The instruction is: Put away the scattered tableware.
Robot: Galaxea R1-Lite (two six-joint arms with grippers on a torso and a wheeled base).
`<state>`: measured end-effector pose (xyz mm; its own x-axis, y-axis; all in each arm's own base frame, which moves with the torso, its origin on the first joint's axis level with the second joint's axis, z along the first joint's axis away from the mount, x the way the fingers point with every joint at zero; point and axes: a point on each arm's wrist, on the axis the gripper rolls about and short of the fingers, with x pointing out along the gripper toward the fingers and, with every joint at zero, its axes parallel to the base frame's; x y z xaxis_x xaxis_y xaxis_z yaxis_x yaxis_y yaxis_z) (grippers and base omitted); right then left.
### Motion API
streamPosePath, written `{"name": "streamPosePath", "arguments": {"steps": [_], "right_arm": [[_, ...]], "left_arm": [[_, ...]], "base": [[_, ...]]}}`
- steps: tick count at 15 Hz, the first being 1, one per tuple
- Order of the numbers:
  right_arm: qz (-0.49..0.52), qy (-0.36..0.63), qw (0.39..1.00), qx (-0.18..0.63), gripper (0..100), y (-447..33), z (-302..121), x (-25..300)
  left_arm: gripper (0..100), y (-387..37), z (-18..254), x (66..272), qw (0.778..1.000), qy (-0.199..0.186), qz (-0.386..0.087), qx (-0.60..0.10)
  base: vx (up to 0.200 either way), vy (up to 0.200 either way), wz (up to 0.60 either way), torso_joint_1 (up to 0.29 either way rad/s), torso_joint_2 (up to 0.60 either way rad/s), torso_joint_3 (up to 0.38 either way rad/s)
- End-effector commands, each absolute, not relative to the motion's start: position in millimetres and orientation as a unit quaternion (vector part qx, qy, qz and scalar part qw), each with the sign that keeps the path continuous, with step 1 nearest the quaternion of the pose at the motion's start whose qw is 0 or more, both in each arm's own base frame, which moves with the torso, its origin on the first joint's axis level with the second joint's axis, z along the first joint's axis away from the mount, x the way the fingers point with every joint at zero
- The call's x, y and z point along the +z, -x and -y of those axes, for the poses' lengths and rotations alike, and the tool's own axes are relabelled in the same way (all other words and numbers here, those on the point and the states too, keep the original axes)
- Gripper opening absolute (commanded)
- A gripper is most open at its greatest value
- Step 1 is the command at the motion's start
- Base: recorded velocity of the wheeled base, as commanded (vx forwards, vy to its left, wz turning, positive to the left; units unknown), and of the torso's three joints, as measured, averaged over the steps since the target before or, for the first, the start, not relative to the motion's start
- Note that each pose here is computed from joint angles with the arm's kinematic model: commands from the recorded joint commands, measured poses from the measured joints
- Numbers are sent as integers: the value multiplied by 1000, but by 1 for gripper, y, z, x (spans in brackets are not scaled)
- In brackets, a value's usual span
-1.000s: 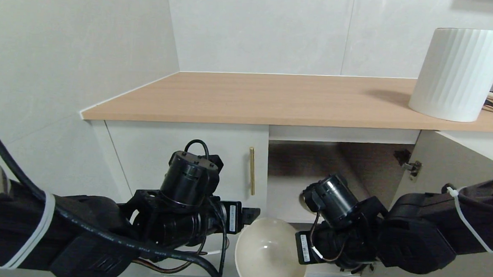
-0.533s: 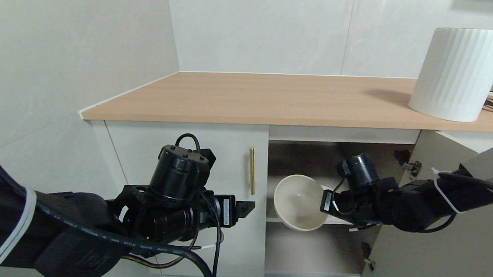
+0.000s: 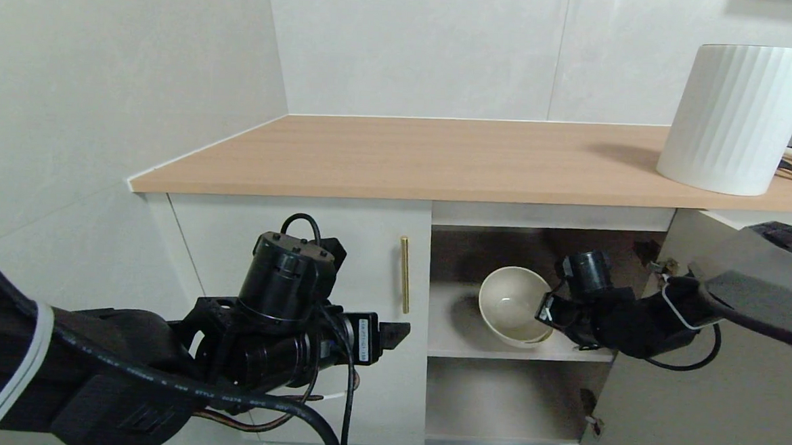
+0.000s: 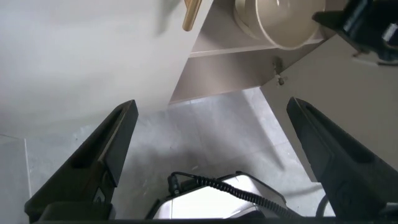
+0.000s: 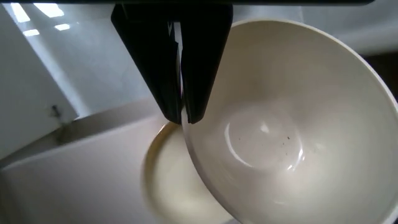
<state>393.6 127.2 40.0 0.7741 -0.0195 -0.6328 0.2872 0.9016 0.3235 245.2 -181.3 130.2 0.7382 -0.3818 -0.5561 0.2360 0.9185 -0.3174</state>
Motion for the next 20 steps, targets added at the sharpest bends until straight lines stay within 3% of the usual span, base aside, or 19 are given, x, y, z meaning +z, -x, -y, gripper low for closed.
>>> {"name": "streamPosePath", "arguments": {"steps": [1, 7, 18, 19, 20], "right_arm": [[-328, -206, 917, -97, 0, -406, -121, 26], [-320, -204, 916, -131, 0, -424, -108, 9], [-320, -203, 916, -130, 0, -428, -110, 7], [-320, -203, 916, -130, 100, -428, -110, 8], [-320, -203, 916, -129, 100, -427, -110, 8]], "left_arm": [[100, -245, 181, 132, 926, 116, -318, -168], [100, -244, 181, 131, 926, 115, -320, -167], [100, -244, 181, 130, 925, 114, -321, -167], [100, -245, 180, 130, 925, 114, -321, -167], [100, -245, 180, 130, 925, 114, -321, -166]], "base": [[0, 0, 0, 0, 0, 0], [0, 0, 0, 0, 0, 0], [0, 0, 0, 0, 0, 0], [0, 0, 0, 0, 0, 0], [0, 0, 0, 0, 0, 0]]}}
